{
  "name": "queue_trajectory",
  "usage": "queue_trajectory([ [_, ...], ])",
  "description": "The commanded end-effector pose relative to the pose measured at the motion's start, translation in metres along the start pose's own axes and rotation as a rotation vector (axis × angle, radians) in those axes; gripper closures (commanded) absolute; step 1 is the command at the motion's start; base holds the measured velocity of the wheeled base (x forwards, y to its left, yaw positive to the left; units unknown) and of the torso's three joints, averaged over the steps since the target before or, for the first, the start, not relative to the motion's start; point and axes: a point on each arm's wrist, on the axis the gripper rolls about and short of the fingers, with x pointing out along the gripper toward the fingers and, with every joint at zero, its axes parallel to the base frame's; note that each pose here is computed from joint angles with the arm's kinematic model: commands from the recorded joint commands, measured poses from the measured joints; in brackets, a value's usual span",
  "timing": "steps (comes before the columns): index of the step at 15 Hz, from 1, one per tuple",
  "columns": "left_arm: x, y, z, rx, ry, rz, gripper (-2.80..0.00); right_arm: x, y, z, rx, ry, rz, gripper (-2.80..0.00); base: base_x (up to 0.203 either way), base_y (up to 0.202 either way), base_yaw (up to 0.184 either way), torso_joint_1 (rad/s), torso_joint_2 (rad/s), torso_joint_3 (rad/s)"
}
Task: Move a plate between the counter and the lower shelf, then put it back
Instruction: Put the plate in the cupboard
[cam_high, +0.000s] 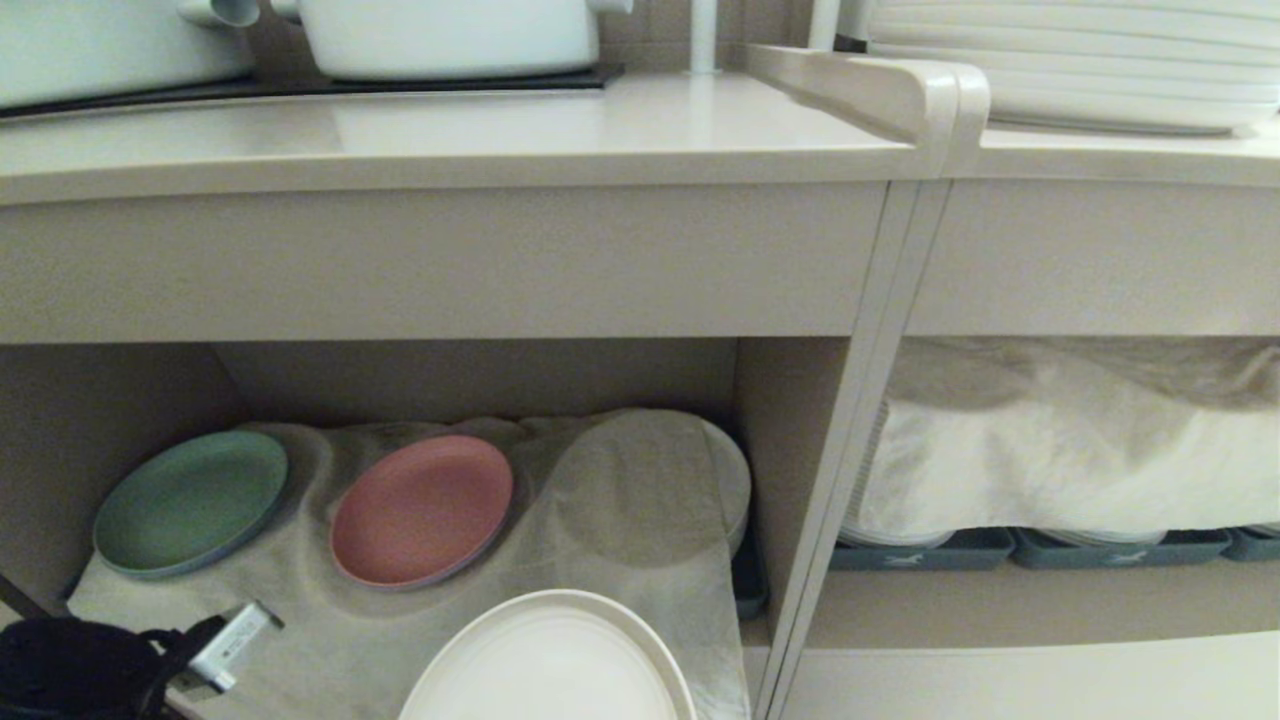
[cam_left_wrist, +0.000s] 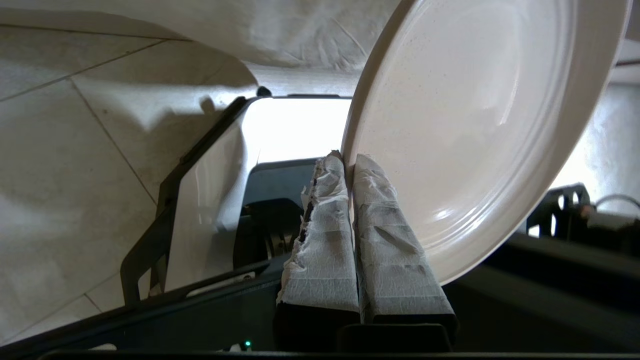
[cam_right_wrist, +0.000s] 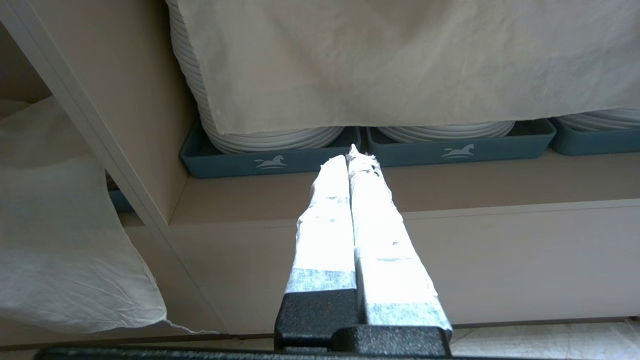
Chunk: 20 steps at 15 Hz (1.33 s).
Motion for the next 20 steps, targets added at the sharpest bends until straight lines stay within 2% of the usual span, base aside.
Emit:
queue_trajectory([
  [1, 0.014, -0.003, 0.012, -0.032, 0.033, 0.049, 0.0, 0.0, 0.0, 0.0, 0.001, 0.0, 0.0, 0.0, 0.0, 0.0, 0.0, 0.0, 0.0, 0.0],
  [6, 0.038, -0.011, 0.041, -0.069, -0.037, 0.041, 0.0, 0.0, 0.0, 0.0, 0.001, 0.001, 0.0, 0.0, 0.0, 0.0, 0.0, 0.0, 0.0, 0.0],
  [12, 0.069, -0.016, 0.067, -0.088, -0.077, 0.031, 0.0, 0.0, 0.0, 0.0, 0.001, 0.001, 0.0, 0.0, 0.0, 0.0, 0.0, 0.0, 0.0, 0.0],
  [15, 0.088, -0.02, 0.079, -0.164, -0.12, 0.0, 0.0, 0.0, 0.0, 0.0, 0.001, 0.001, 0.0, 0.0, 0.0, 0.0, 0.0, 0.0, 0.0, 0.0],
  [18, 0.099, -0.022, 0.086, -0.19, -0.123, -0.001, 0.0, 0.0, 0.0, 0.0, 0.001, 0.001, 0.0, 0.0, 0.0, 0.0, 0.0, 0.0, 0.0, 0.0],
  [20, 0.105, -0.026, 0.093, -0.232, -0.132, -0.011, 0.0, 0.0, 0.0, 0.0, 0.001, 0.001, 0.0, 0.0, 0.0, 0.0, 0.0, 0.0, 0.0, 0.0],
])
